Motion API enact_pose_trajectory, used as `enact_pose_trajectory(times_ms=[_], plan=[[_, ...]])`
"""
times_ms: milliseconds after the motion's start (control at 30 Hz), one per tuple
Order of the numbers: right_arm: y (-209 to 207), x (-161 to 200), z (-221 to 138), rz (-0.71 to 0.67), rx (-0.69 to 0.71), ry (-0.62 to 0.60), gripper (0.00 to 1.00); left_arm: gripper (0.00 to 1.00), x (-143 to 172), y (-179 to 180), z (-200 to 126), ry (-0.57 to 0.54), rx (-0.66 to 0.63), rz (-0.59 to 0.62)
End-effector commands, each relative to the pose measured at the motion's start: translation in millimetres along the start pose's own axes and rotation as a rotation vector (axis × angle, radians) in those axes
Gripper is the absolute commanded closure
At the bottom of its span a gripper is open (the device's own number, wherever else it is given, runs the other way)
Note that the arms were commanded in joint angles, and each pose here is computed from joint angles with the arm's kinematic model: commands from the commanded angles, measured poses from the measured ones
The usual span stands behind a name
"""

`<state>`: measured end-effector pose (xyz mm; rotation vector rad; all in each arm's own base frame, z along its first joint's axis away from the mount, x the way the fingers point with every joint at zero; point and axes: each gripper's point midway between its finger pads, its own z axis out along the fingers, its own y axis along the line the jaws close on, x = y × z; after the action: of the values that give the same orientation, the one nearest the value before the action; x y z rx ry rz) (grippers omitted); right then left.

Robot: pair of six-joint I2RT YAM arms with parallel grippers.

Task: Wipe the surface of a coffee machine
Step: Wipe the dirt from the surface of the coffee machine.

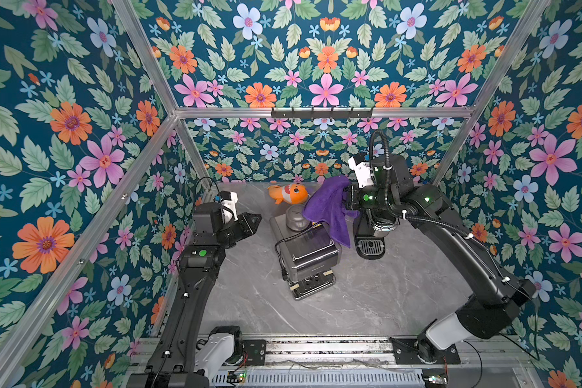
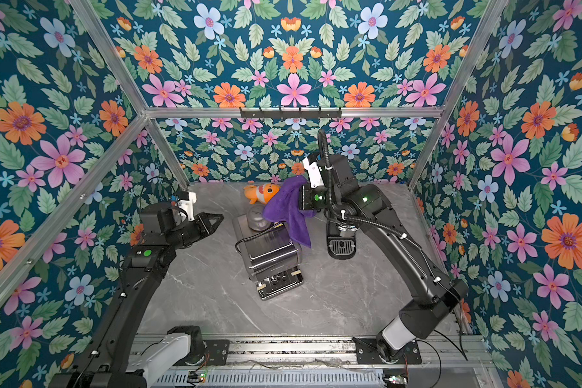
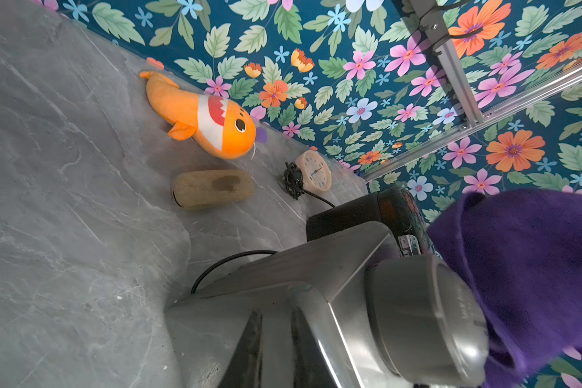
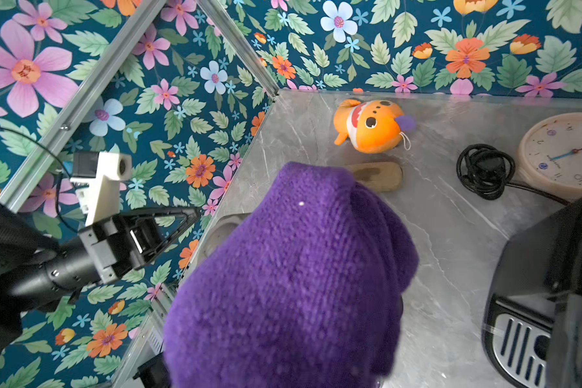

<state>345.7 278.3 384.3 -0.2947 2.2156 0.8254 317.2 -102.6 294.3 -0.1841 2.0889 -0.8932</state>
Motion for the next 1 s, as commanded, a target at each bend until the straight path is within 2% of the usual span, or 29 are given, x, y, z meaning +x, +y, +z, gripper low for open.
enact_pose_trajectory(times_ms=[0,133,300,633,967], plan=[[4.8,-7.4,22.1,0.0,-0.062,0.023,1.0,0.82,6.4,-6.3,-0.7,0.021,0.044,-0.005],[-2.8,11.5,68.3,0.021,-0.075,0.162,1.0,0.82,15.6,-9.7,-1.1,0.048,0.079,-0.024],[-8.2,35.6,87.0,0.065,-0.092,0.261,1.0,0.82,26.2,-12.0,1.7,0.069,0.126,-0.061],[-24.7,68.7,58.0,0.119,-0.035,0.262,1.0,0.83,28.6,-9.4,8.6,0.076,0.138,-0.066],[-26.4,101.1,4.1,0.185,-0.046,0.22,1.0,0.83,25.7,-11.0,9.5,0.071,0.142,-0.051]])
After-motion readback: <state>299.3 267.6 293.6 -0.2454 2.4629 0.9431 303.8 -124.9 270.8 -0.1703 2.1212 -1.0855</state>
